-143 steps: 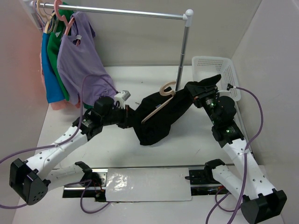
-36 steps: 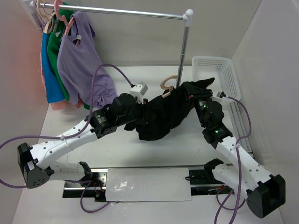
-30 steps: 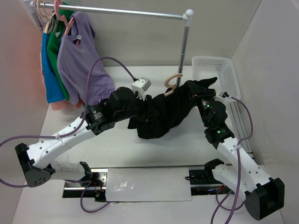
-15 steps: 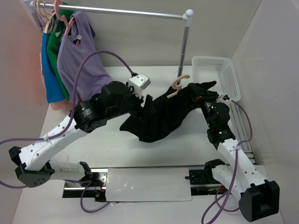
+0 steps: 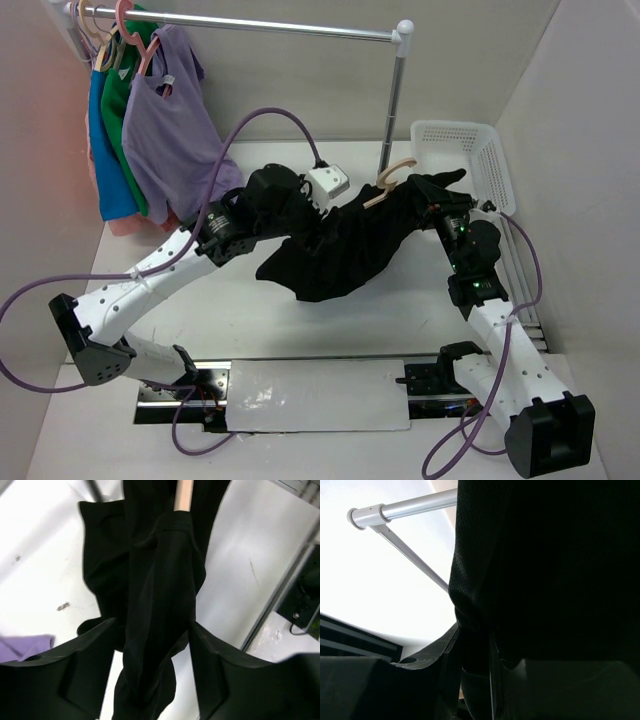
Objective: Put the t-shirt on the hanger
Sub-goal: Place tshirt on hanger
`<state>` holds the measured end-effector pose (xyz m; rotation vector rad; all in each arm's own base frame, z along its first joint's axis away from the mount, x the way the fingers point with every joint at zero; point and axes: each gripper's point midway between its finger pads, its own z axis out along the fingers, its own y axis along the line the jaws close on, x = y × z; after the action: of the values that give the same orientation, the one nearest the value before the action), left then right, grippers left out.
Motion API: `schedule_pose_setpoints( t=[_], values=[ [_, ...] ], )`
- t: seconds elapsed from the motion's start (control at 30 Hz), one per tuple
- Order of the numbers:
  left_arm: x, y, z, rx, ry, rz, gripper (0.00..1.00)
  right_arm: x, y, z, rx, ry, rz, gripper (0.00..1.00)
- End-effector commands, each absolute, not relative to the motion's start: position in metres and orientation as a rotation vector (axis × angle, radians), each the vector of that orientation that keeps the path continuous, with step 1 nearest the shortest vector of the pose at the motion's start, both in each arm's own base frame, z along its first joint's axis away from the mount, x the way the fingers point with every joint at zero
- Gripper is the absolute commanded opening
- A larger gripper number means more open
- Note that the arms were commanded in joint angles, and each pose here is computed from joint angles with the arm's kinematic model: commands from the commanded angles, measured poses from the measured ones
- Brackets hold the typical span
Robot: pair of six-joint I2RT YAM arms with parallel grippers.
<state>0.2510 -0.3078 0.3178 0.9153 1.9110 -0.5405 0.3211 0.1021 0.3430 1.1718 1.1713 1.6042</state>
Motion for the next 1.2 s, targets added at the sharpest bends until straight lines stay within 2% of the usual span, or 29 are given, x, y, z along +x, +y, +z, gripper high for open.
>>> schedule_pose_setpoints(
  t=[0.0, 0.13, 0.23, 0.27, 0.33, 0.37, 0.4, 0.47, 0.5, 0.57, 0.6, 0.63, 0.7, 0.73, 0.83, 0.9, 1.17],
  values=[
    [0.247, -0.327, 0.333, 1.015, 1.818, -0.674, 0.69, 0.308, 0.102, 0.393, 1.058, 1.070, 1.704, 0.00],
    [0.243, -0.335, 0.324, 1.059, 1.837, -0.768, 0.69, 0.306, 0.101, 0.394, 1.065, 1.066, 1.712, 0.00],
    [0.242, -0.340, 0.317, 1.071, 1.859, -0.791, 0.61, 0.302, 0.101, 0.401, 1.050, 1.052, 1.721, 0.00],
    [0.242, -0.342, 0.318, 1.075, 1.847, -0.803, 0.52, 0.302, 0.101, 0.401, 1.050, 1.052, 1.721, 0.00],
    [0.241, -0.342, 0.319, 1.067, 1.853, -0.809, 0.29, 0.302, 0.101, 0.401, 1.050, 1.052, 1.721, 0.00],
    [0.243, -0.341, 0.318, 1.060, 1.856, -0.797, 0.03, 0.300, 0.100, 0.401, 1.051, 1.053, 1.720, 0.00],
    [0.248, -0.338, 0.318, 1.025, 1.875, -0.786, 0.00, 0.302, 0.101, 0.397, 1.057, 1.068, 1.705, 0.00],
    [0.258, -0.327, 0.314, 0.949, 1.918, -0.735, 0.00, 0.303, 0.101, 0.391, 1.009, 1.113, 1.644, 0.02],
    [0.261, -0.321, 0.311, 0.869, 1.979, -0.741, 0.00, 0.301, 0.100, 0.397, 0.948, 1.117, 1.612, 0.08],
    [0.257, -0.309, 0.313, 0.828, 2.053, -0.787, 0.00, 0.295, 0.109, 0.402, 0.813, 1.229, 1.549, 0.25],
    [0.257, -0.304, 0.311, 0.810, 2.082, -0.797, 0.00, 0.301, 0.111, 0.382, 0.830, 1.361, 1.457, 0.39],
    [0.258, -0.295, 0.324, 0.748, 2.070, -0.810, 0.00, 0.304, 0.111, 0.396, 0.688, 1.424, 1.325, 0.45],
    [0.251, -0.288, 0.328, 0.738, 2.063, -0.838, 0.00, 0.305, 0.120, 0.375, 0.592, 1.604, 1.219, 0.56],
    [0.248, -0.284, 0.332, 0.720, 2.066, -0.851, 0.00, 0.304, 0.121, 0.384, 0.445, 1.634, 1.126, 0.67],
    [0.242, -0.265, 0.336, 0.662, 2.102, -0.844, 0.00, 0.302, 0.137, 0.354, 0.189, 1.835, 1.024, 0.83],
    [0.234, -0.256, 0.343, 0.653, 2.090, -0.834, 0.00, 0.300, 0.142, 0.339, 0.103, 1.898, 0.997, 0.88],
    [0.213, -0.226, 0.355, 0.599, 2.082, -0.784, 0.00, 0.300, 0.157, 0.301, -0.015, 1.976, 0.878, 0.88]
  ],
)
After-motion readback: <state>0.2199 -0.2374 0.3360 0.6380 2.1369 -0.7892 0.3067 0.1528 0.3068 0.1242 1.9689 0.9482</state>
